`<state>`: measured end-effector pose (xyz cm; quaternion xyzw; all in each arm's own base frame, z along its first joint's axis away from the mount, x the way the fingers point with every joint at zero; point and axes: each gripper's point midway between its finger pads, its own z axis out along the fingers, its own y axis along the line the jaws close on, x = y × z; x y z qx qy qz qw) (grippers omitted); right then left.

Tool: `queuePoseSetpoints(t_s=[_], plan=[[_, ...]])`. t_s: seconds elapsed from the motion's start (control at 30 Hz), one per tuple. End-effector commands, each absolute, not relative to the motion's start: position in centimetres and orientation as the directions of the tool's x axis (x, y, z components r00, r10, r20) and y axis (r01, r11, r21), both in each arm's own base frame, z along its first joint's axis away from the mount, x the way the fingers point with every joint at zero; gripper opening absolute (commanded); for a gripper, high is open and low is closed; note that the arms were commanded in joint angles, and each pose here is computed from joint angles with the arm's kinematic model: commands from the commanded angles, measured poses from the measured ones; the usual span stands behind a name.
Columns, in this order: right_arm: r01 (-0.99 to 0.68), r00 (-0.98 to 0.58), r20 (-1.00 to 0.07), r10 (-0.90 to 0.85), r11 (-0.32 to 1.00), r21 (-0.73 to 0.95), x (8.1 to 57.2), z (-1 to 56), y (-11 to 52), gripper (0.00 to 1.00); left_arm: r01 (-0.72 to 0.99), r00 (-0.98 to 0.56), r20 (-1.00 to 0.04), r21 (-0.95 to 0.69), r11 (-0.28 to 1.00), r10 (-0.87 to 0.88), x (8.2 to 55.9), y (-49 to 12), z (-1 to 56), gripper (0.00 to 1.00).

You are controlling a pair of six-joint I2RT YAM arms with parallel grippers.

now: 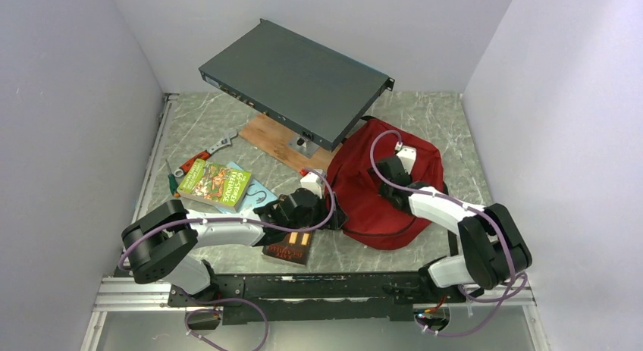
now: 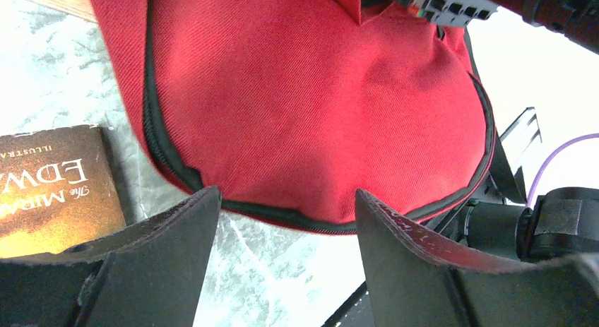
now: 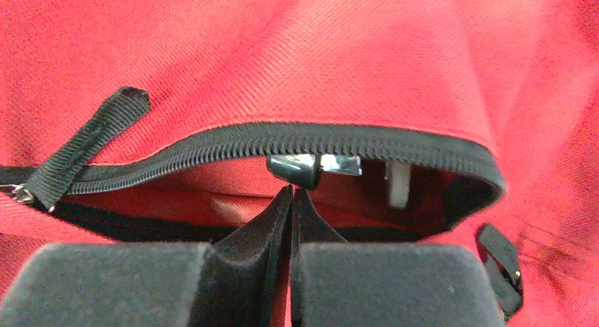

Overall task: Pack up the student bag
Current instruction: Place the stationery in the student bag.

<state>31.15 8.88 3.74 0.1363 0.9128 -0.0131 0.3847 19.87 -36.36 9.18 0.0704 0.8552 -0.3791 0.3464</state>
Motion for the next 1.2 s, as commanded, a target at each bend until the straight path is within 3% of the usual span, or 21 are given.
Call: queuePoseSetpoints(t_s=[0.0, 0.17, 0.33, 0.47, 0.93, 1.07, 1.17], plan=[[0.348, -0.427, -0.875, 0.228, 0.935, 0.073, 34.5, 9.1, 5.9, 0.06, 0.366, -0.759, -0.636, -0.597, 0.714, -0.142, 19.4, -35.9, 8.8, 0.75], [0.311, -0.406, -0.884, 0.23, 0.945, 0.103, 34.4, 10.9, 6.2, 0.12, 0.359, -0.753, -0.64, -0.594, 0.72, -0.152, 19.5, -35.5, 9.0, 0.75], [0.228, -0.526, -0.785, 0.328, 0.943, 0.241, 30.9, 10.4, 8.7, 0.37, 0.366, -0.754, -0.638, -0.603, 0.709, -0.153, 19.4, -35.7, 9.5, 0.75], [0.248, -0.533, -0.775, 0.34, 0.938, 0.241, 28.9, 10.1, 7.5, 0.46, 0.385, -0.75, -0.645, -0.601, 0.701, -0.142, 19.3, -35.9, 9.9, 0.75], [0.331, -0.561, -0.739, 0.374, 0.919, 0.213, 32.1, 6.8, 4.8, 0.48, 0.406, -0.761, -0.637, -0.615, 0.676, -0.123, 18.8, -36.8, 10.1, 0.75], [0.28, -0.583, -0.737, 0.343, 0.936, 0.215, 33.1, 6.2, 5.8, 0.47, 0.41, -0.758, -0.641, -0.612, 0.676, -0.121, 18.8, -36.6, 10.0, 0.75], [0.167, -0.541, -0.749, 0.382, 0.922, 0.349, 34.9, 7.7, 8.7, 0.4, 0.41, -0.757, -0.642, -0.608, 0.68, -0.118, 18.8, -36.6, 9.9, 0.75]])
